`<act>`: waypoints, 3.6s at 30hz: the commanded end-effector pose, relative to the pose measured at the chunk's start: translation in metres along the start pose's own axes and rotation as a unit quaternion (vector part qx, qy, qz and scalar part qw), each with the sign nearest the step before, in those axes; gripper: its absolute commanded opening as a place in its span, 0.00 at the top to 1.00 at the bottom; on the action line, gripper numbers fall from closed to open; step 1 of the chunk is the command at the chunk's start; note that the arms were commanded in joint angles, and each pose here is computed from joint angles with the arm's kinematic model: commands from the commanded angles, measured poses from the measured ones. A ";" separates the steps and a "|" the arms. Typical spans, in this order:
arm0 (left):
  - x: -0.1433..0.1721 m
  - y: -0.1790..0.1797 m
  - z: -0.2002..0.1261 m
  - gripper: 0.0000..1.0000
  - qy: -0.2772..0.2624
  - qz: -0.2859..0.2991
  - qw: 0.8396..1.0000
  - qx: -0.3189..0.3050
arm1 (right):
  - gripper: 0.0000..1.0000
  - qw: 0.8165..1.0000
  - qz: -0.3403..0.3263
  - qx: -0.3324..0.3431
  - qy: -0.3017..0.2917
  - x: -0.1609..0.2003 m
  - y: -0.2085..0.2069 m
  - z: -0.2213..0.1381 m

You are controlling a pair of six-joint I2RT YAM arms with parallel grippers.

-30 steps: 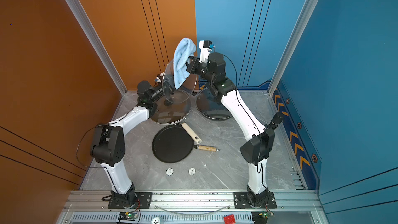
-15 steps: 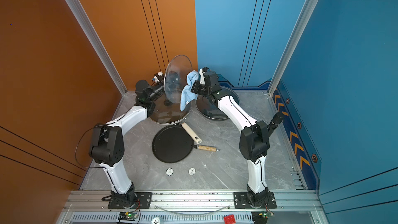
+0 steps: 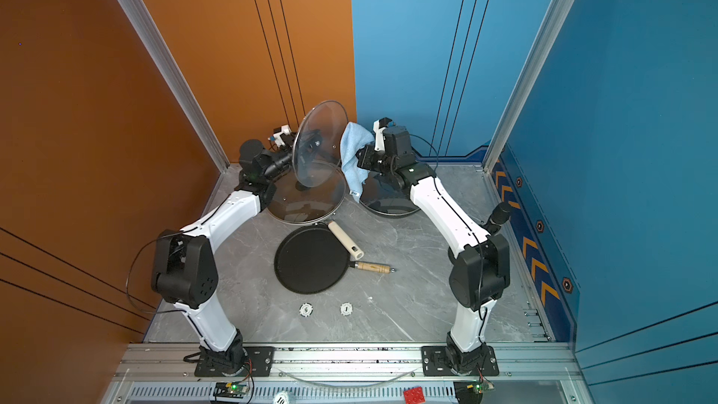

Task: Wipe the pot lid with a cloth
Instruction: Wipe the pot lid.

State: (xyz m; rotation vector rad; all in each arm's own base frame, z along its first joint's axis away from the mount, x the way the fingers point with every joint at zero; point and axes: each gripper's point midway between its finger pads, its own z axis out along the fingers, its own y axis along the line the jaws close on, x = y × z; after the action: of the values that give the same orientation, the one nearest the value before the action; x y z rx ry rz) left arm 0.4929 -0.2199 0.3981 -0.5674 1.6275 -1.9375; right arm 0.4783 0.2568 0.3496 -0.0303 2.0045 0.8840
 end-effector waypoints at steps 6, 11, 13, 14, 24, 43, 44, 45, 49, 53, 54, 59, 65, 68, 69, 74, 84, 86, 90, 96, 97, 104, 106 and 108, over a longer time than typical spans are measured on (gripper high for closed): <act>0.013 -0.018 -0.024 0.68 -0.034 0.264 0.946 -0.184 | 1.00 0.996 -0.041 0.053 -0.055 -0.031 -0.008 -0.079; 0.000 -0.002 -0.049 0.68 -0.092 0.396 0.857 -0.316 | 1.00 0.991 -0.062 0.085 -0.084 -0.038 -0.006 -0.127; -0.005 0.000 -0.056 0.69 -0.119 0.447 0.813 -0.354 | 1.00 0.988 -0.070 0.091 -0.101 -0.040 -0.003 -0.149; -0.005 0.000 -0.058 0.69 -0.127 0.472 0.791 -0.368 | 1.00 0.987 -0.074 0.092 -0.107 -0.041 -0.001 -0.157; 0.023 -0.031 -0.044 0.69 -0.192 0.608 0.698 -0.326 | 1.00 0.992 -0.058 0.048 -0.099 -0.022 0.023 -0.173; 0.075 -0.054 -0.017 0.69 -0.171 0.699 0.650 -0.244 | 1.00 0.986 -0.031 -0.051 0.158 0.083 0.076 -0.076; 0.082 -0.058 -0.015 0.68 -0.167 0.708 0.643 -0.240 | 1.00 0.985 -0.031 -0.027 0.165 0.087 0.064 -0.070; 0.089 -0.061 -0.013 0.68 -0.162 0.718 0.634 -0.235 | 1.00 0.984 -0.031 -0.007 0.173 0.091 0.051 -0.066; 0.114 -0.067 -0.009 0.68 -0.147 0.743 0.617 -0.215 | 1.00 0.981 -0.036 0.057 0.183 0.090 0.008 -0.058; 0.127 -0.070 -0.011 0.68 -0.144 0.752 0.608 -0.212 | 1.00 0.974 -0.054 0.147 0.166 0.077 -0.042 -0.058; 0.131 -0.071 -0.012 0.68 -0.143 0.753 0.606 -0.211 | 1.00 0.970 -0.065 0.167 0.164 0.074 -0.051 -0.059; 0.142 -0.069 -0.015 0.68 -0.136 0.758 0.603 -0.211 | 1.00 0.969 -0.079 0.186 0.141 0.050 -0.060 -0.064; 0.143 -0.060 -0.015 0.68 -0.134 0.761 0.593 -0.225 | 1.00 0.987 -0.085 0.104 0.084 0.001 -0.008 -0.077; 0.141 -0.059 -0.015 0.68 -0.137 0.760 0.591 -0.232 | 1.00 0.995 -0.068 0.024 0.067 -0.016 0.034 -0.086; 0.140 -0.058 -0.015 0.68 -0.139 0.759 0.590 -0.235 | 1.00 0.996 -0.059 0.004 0.066 -0.018 0.045 -0.088; 0.132 -0.058 -0.016 0.68 -0.154 0.753 0.589 -0.248 | 1.00 0.995 -0.036 -0.034 0.086 0.000 0.074 -0.096; 0.102 -0.063 -0.018 0.68 -0.194 0.726 0.602 -0.270 | 1.00 0.993 -0.018 -0.026 0.116 0.046 0.084 -0.118; 0.095 -0.066 -0.020 0.68 -0.204 0.718 0.606 -0.275 | 1.00 0.991 -0.007 -0.037 0.130 0.054 0.088 -0.114; 0.089 -0.068 -0.023 0.68 -0.213 0.710 0.612 -0.276 | 1.00 0.987 -0.017 -0.020 0.158 0.078 0.076 -0.088; 0.090 -0.073 -0.032 0.68 -0.215 0.709 0.615 -0.270 | 1.00 0.989 -0.035 0.070 0.124 0.048 0.021 -0.052; 0.089 -0.072 -0.035 0.68 -0.215 0.709 0.614 -0.272 | 1.00 0.989 -0.041 0.083 0.116 0.041 0.015 -0.050; 0.083 -0.071 -0.052 0.68 -0.226 0.702 0.613 -0.285 | 1.00 0.992 -0.040 0.096 0.066 -0.016 0.000 -0.053; 0.080 -0.071 -0.054 0.68 -0.228 0.699 0.613 -0.288 | 1.00 0.994 -0.049 0.080 0.055 -0.025 0.013 -0.062; 0.077 -0.069 -0.055 0.68 -0.230 0.696 0.615 -0.292 | 1.00 0.996 -0.056 0.060 0.043 -0.029 0.033 -0.076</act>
State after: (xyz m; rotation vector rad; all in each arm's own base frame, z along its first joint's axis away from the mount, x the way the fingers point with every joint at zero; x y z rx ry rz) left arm 0.4002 -0.2398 0.4082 0.2318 1.5713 -0.0023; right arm 0.4543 0.2216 0.3740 -0.0410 2.1901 0.6833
